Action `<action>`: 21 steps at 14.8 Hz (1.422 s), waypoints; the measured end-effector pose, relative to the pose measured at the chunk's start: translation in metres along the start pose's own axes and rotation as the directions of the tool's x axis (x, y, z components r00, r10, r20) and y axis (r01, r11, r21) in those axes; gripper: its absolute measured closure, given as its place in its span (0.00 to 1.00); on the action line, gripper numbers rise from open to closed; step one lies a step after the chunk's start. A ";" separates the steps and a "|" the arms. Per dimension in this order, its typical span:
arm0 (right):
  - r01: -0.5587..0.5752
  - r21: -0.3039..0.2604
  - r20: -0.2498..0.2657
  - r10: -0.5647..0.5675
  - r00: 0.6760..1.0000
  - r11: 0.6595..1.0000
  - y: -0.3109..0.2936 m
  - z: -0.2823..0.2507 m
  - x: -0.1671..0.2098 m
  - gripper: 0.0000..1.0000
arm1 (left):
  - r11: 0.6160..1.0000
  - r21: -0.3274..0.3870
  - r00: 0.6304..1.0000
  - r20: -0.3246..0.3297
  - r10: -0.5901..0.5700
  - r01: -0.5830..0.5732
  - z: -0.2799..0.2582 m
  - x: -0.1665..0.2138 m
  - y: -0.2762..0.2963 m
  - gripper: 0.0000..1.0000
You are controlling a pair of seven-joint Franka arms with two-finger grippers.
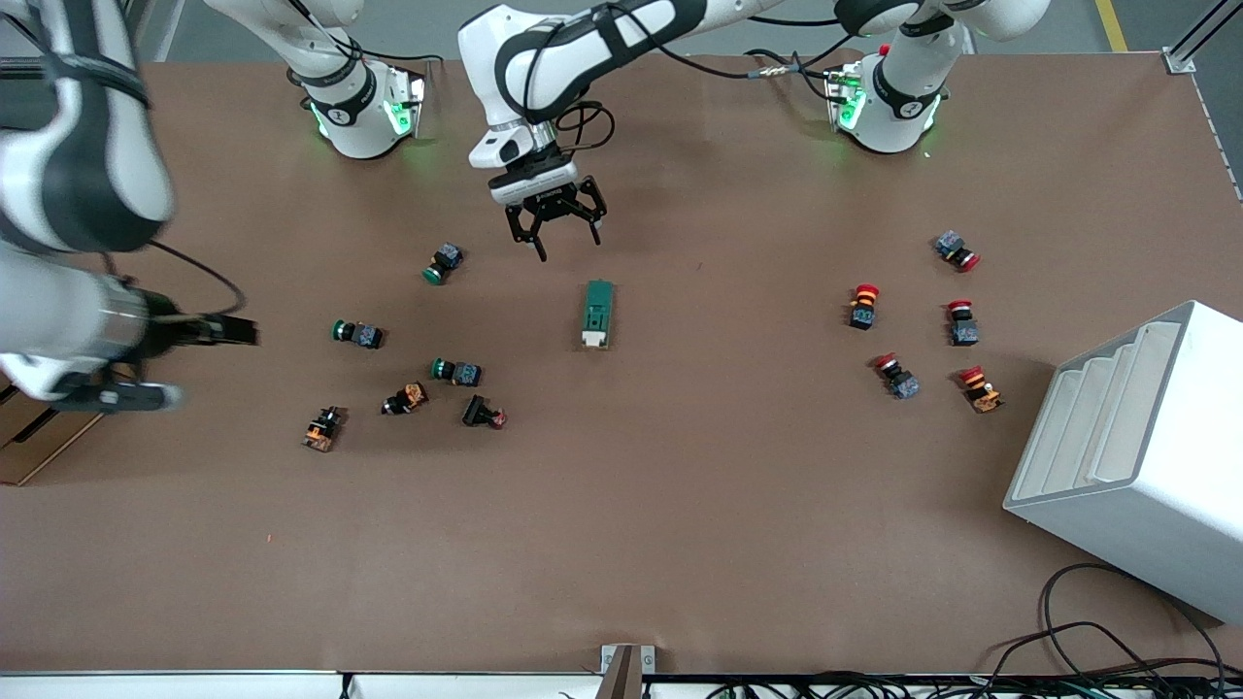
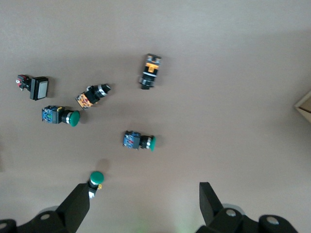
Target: Close load switch with both arms
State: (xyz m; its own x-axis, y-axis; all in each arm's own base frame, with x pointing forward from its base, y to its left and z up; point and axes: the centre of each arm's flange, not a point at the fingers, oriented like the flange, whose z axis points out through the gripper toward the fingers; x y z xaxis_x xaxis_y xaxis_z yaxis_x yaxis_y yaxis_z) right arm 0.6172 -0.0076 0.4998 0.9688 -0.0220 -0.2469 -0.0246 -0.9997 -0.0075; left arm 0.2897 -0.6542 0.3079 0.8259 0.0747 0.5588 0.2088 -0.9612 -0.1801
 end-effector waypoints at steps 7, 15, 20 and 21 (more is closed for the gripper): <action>-0.024 0.008 -0.005 0.024 1.000 1.000 0.019 -0.051 -0.017 0.00 | 0.999 -0.003 0.975 0.220 0.037 -0.037 0.010 0.236 -0.113 0.00; -0.026 0.019 -0.014 0.026 1.000 0.999 0.022 -0.071 -0.025 0.00 | 0.993 -0.117 0.943 0.326 0.063 -0.027 0.021 0.433 -0.339 0.00; -0.079 -0.013 -0.036 0.079 0.996 0.997 -0.015 -0.097 -0.051 0.00 | 0.962 -0.246 0.912 0.357 0.201 -0.116 0.014 0.480 -0.479 0.00; -0.090 -0.026 -0.039 0.089 0.995 0.996 -0.023 -0.099 -0.055 0.00 | 0.958 -0.262 0.909 0.361 0.211 -0.118 0.014 0.484 -0.509 0.00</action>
State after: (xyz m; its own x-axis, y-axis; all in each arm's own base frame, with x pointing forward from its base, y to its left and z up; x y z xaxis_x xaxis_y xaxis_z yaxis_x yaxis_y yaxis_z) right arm 0.5885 0.0149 0.6096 0.9716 -0.1115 -0.2088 -0.1054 -0.9936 0.0398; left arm 0.5907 -0.1248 0.6590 0.9833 -0.0388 0.1777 -0.0346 -0.9990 -0.0269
